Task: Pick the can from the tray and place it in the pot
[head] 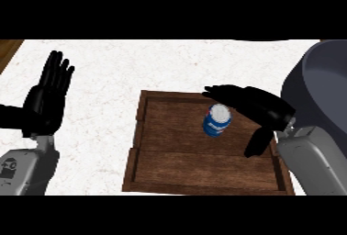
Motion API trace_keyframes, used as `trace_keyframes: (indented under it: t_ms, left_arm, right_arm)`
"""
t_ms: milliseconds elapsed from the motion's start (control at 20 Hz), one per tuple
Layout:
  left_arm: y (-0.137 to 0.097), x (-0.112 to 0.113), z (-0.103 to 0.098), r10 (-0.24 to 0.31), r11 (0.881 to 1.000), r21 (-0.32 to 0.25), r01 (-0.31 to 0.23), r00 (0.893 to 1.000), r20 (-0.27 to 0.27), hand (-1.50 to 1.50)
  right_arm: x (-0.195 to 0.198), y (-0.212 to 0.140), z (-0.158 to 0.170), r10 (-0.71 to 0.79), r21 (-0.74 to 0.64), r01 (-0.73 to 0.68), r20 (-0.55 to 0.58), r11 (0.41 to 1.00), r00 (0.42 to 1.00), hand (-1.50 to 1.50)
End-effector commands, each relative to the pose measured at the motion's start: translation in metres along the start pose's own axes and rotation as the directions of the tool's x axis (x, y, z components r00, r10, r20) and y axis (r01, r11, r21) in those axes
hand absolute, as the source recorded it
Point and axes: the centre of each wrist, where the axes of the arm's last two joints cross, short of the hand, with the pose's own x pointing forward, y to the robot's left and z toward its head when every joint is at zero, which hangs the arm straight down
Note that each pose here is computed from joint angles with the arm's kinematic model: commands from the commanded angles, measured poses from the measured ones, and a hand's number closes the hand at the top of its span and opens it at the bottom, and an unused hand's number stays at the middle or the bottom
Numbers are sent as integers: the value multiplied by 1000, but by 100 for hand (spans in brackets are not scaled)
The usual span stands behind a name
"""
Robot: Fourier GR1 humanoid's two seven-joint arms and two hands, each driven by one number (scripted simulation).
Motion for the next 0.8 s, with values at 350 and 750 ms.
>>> trace_keyframes:
  t_ms: [350,750]
  left_arm:
    - [-16,-11,13,-9,1000,-6,9,1000,-2,0]
    - [21,6,3,0,1000,-12,0,1000,-8,0]
  right_arm:
    - [-21,36,-17,14,3,-14,-17,1000,1000,-150]
    - [-6,56,-57,-41,27,41,9,999,999,-150]
